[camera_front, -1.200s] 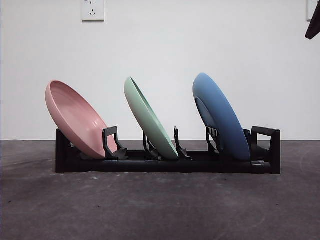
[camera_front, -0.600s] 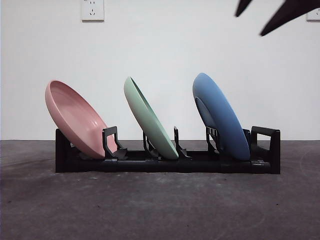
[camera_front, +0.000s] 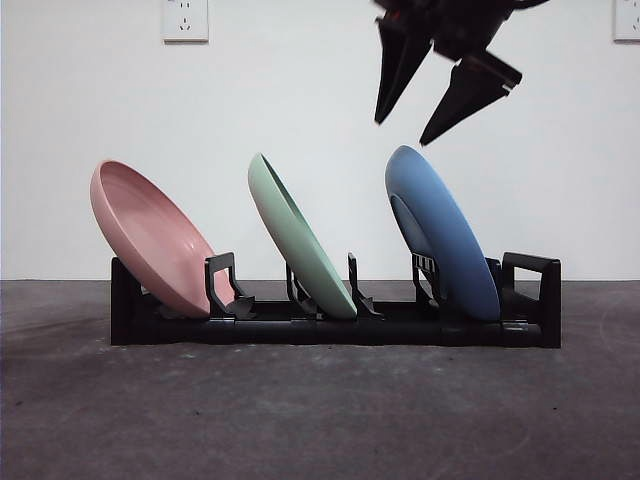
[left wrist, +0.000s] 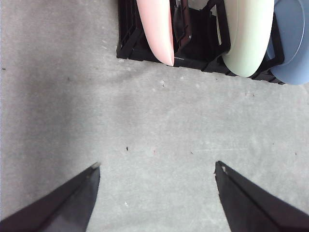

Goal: Place the plate

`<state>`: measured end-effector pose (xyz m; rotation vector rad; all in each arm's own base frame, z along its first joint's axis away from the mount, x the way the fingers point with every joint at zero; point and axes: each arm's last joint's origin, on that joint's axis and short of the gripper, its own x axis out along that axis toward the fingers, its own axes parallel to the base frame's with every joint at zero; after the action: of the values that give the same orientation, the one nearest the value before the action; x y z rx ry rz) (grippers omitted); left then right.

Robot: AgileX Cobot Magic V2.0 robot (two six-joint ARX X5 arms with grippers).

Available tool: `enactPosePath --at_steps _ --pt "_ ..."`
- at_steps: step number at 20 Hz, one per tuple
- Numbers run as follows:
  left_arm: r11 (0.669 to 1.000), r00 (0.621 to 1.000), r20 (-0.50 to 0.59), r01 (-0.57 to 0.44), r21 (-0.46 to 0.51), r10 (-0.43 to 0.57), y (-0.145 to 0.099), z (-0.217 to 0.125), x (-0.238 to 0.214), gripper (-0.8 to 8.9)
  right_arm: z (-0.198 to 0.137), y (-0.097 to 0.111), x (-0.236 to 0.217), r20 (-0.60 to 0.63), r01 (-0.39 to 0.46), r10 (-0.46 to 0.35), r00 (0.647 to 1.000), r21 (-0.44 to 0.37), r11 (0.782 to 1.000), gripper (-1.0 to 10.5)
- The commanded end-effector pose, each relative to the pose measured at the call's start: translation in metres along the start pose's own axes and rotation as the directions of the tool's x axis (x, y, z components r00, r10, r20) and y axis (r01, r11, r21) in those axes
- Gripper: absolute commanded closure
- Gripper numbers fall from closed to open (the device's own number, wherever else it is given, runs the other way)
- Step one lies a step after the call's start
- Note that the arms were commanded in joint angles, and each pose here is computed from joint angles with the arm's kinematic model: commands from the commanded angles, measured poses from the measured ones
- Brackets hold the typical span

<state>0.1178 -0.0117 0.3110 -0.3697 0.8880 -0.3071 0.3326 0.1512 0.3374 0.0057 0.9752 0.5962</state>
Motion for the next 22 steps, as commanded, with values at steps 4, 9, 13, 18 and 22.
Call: enactPosePath --at_steps 4,9,13,18,22 --pt "1.000 1.000 0.017 0.010 0.009 -0.010 -0.003 0.004 -0.003 4.35 0.006 0.001 0.022 -0.012 0.027 -0.027 1.000 -0.043 0.999 6.4" --pt "1.000 1.000 0.017 0.010 0.009 -0.010 -0.003 0.004 -0.003 4.35 0.005 0.005 0.028 -0.024 0.025 -0.026 0.999 -0.062 0.998 7.9" --pt "1.000 1.000 0.016 0.010 0.009 -0.010 -0.003 0.004 -0.003 4.35 0.005 0.007 0.029 -0.026 0.021 -0.023 0.999 -0.065 0.998 9.2" --pt "1.000 1.000 0.016 0.010 0.009 -0.010 -0.003 0.004 -0.003 4.35 0.004 0.008 0.025 -0.033 0.021 -0.023 0.999 -0.059 0.998 9.3" --pt "1.000 1.000 0.017 0.010 0.009 -0.010 -0.003 0.004 -0.003 4.35 0.003 0.014 0.005 -0.007 -0.010 0.009 1.000 -0.065 0.998 9.3"
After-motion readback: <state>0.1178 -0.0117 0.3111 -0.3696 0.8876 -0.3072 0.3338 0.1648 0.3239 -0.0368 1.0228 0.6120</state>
